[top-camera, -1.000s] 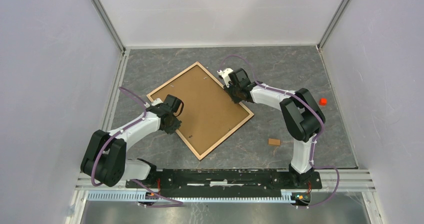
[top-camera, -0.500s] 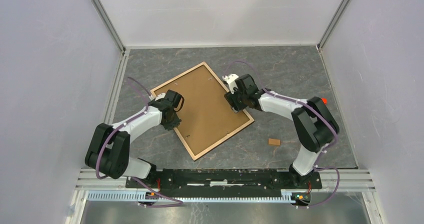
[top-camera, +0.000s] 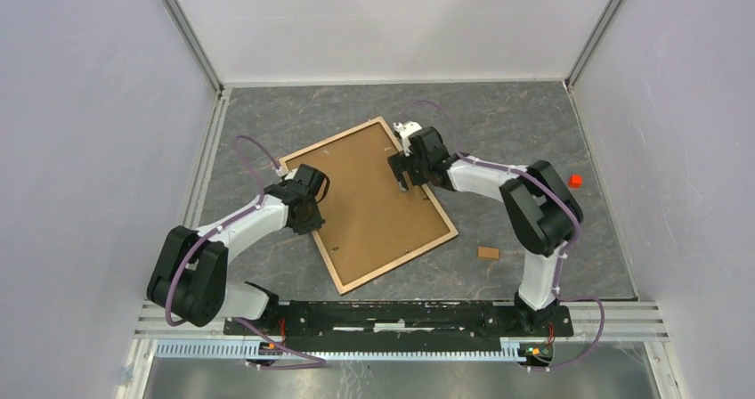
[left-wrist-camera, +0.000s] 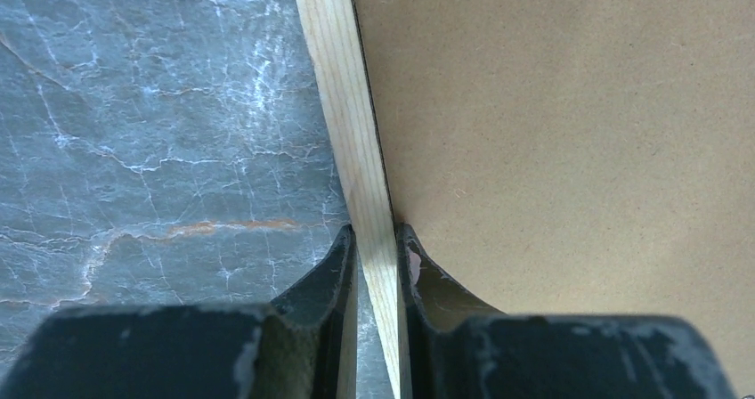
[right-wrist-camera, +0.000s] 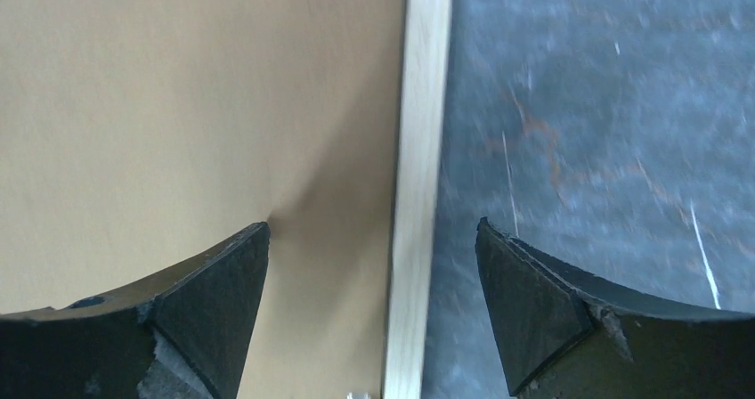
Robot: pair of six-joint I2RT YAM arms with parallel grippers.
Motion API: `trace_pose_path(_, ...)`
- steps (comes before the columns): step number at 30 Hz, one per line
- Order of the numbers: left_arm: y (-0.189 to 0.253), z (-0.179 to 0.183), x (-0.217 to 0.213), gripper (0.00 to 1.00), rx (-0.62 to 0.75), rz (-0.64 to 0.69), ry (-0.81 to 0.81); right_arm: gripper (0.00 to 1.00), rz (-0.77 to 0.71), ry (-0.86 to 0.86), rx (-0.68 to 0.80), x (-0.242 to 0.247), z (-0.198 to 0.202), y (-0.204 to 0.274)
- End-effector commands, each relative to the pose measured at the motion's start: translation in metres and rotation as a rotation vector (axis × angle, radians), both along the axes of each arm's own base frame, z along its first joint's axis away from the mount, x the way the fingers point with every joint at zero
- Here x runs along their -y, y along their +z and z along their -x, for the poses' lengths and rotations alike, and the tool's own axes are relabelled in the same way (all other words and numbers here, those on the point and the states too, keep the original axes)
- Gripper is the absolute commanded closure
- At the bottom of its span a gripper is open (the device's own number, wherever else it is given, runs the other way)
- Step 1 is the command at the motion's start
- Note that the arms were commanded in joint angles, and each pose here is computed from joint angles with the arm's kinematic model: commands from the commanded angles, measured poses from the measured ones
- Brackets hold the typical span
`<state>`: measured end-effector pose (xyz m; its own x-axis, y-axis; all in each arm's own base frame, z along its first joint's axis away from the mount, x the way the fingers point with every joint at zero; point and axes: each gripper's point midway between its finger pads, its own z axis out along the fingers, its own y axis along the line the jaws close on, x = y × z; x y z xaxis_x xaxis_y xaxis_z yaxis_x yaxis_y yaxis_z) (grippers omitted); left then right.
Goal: Put the photo into the frame
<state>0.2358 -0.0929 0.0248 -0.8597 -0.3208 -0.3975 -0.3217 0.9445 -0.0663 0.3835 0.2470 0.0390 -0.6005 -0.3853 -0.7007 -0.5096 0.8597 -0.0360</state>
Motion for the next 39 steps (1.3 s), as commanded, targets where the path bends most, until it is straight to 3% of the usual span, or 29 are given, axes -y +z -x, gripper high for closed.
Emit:
trace_pose_path(1, 0.006, 0.005, -0.001, 0.98, -0.001, -0.048, -0.136, 0.09, -0.08, -0.082, 0.022, -0.027, -0.041, 0.022)
trace_pose_path(6, 0.014, -0.006, 0.002, 0.98, 0.026, -0.046, -0.129, 0.15, -0.145, -0.176, -0.003, -0.032, -0.05, 0.012)
trace_pose_path(12, 0.014, -0.013, 0.005, 0.98, 0.02, -0.052, -0.124, 0.25, -0.054, -0.188, 0.032, -0.017, -0.055, 0.006)
trace_pose_path(16, 0.011, -0.013, 0.004, 0.98, 0.014, -0.062, -0.129, 0.4, -0.036, -0.158, 0.103, -0.017, -0.067, 0.012)
trace_pose_path(25, 0.013, -0.014, 0.006, 0.98, 0.024, -0.052, -0.138, 0.44, -0.071, -0.167, 0.147, -0.02, -0.089, 0.009)
trace_pose_path(39, 0.014, -0.013, 0.008, 0.98, 0.022, -0.039, -0.16, 0.45, -0.078, -0.177, 0.094, -0.029, -0.102, -0.016)
